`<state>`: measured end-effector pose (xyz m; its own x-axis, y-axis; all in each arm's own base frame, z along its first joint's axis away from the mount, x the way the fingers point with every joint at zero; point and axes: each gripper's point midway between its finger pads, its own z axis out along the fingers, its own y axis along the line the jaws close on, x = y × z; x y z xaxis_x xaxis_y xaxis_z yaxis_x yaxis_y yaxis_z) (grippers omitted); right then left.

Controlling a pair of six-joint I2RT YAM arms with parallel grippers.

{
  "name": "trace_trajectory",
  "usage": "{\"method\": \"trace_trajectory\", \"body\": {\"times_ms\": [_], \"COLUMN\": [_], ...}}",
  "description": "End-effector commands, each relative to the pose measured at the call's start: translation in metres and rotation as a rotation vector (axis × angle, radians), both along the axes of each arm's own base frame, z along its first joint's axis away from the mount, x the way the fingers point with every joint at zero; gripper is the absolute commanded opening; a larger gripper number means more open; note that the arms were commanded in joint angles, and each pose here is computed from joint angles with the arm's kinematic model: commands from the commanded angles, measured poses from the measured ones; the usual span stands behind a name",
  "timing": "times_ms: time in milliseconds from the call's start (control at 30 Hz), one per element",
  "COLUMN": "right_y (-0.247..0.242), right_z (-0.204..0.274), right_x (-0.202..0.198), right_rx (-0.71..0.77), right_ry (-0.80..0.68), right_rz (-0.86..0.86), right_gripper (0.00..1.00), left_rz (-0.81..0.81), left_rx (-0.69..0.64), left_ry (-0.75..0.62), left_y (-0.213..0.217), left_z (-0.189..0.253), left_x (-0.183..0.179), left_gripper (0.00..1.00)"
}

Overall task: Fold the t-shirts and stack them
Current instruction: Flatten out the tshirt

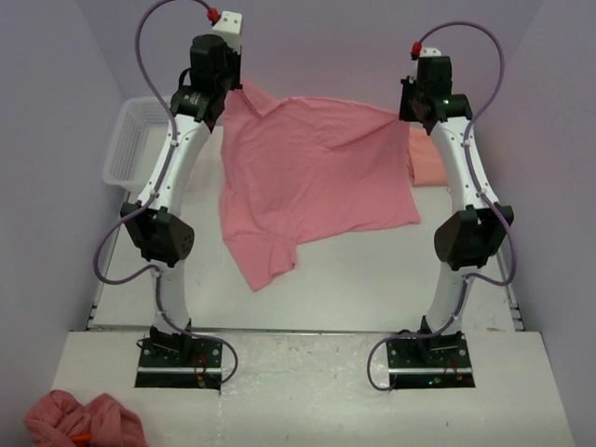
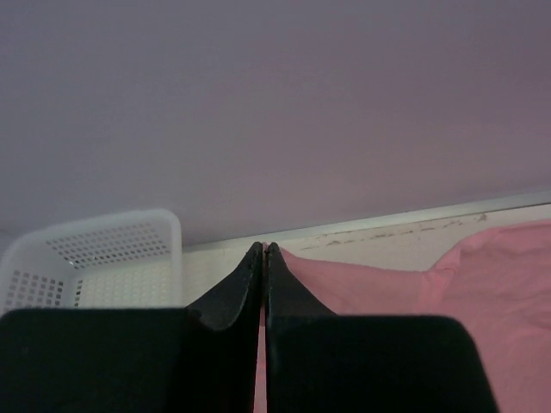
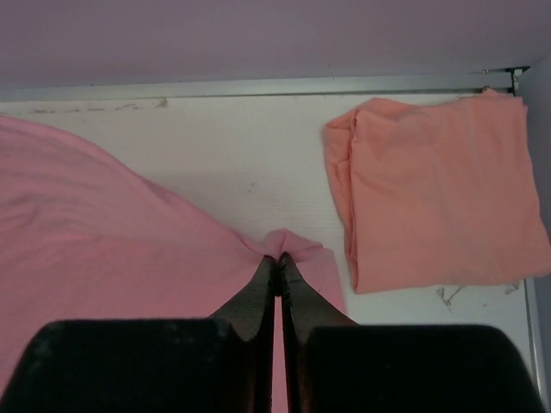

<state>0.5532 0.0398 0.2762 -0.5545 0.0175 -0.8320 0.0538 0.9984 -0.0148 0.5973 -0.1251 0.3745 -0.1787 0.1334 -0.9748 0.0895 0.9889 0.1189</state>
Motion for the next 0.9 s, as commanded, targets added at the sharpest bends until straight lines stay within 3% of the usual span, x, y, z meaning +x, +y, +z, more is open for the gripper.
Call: {"method": "trace_trajectory", "body": {"times_ms": [0, 67, 100, 233, 367, 567, 633, 733, 867], "right_y": [0.014, 0.023, 0.02, 0.021, 0.026, 0.017, 0.016, 0.024, 0.046], "right_z": [0.122, 0.138, 0.176, 0.221, 0.252, 0.289, 0.298, 0.3, 0.272], "right_x": [-0.062, -0.088, -0.121, -0.2, -0.279, -0.366, -0.377, -0.357, -0.266], "right_rx": [0.074, 0.086, 0.096, 0.096, 0.115, 0.194, 0.224, 0.239, 0.167], "right_ry": [-0.227, -0.267, -0.361, -0.513, -0.645, -0.797, -0.809, -0.772, -0.625], "right_rz": [0.064, 0.094, 0.101, 0.126, 0.198, 0.295, 0.297, 0.294, 0.25], "right_gripper": [0.0, 0.0, 0.0, 0.0, 0.0, 0.0, 0.0, 0.0, 0.0], "left_rz": [-0.024, -0.077, -0.119, -0.186, -0.258, -0.341, -0.372, -0.313, -0.212], "left_rx": [-0.05, -0.109, -0.131, -0.153, -0.284, -0.349, -0.342, -0.308, -0.22], "left_ry": [-0.056, -0.076, -0.15, -0.239, -0.366, -0.481, -0.522, -0.514, -0.406], "left_y": [0.01, -0.003, -0.012, -0.031, -0.008, 0.012, 0.011, 0.015, -0.004], "left_z": [0.063, 0.074, 0.112, 0.152, 0.202, 0.233, 0.243, 0.246, 0.215], "left_x": [-0.052, -0.076, -0.112, -0.191, -0.277, -0.351, -0.361, -0.342, -0.261], "left_gripper": [0.0, 0.0, 0.0, 0.0, 0.0, 0.0, 0.0, 0.0, 0.0]}}
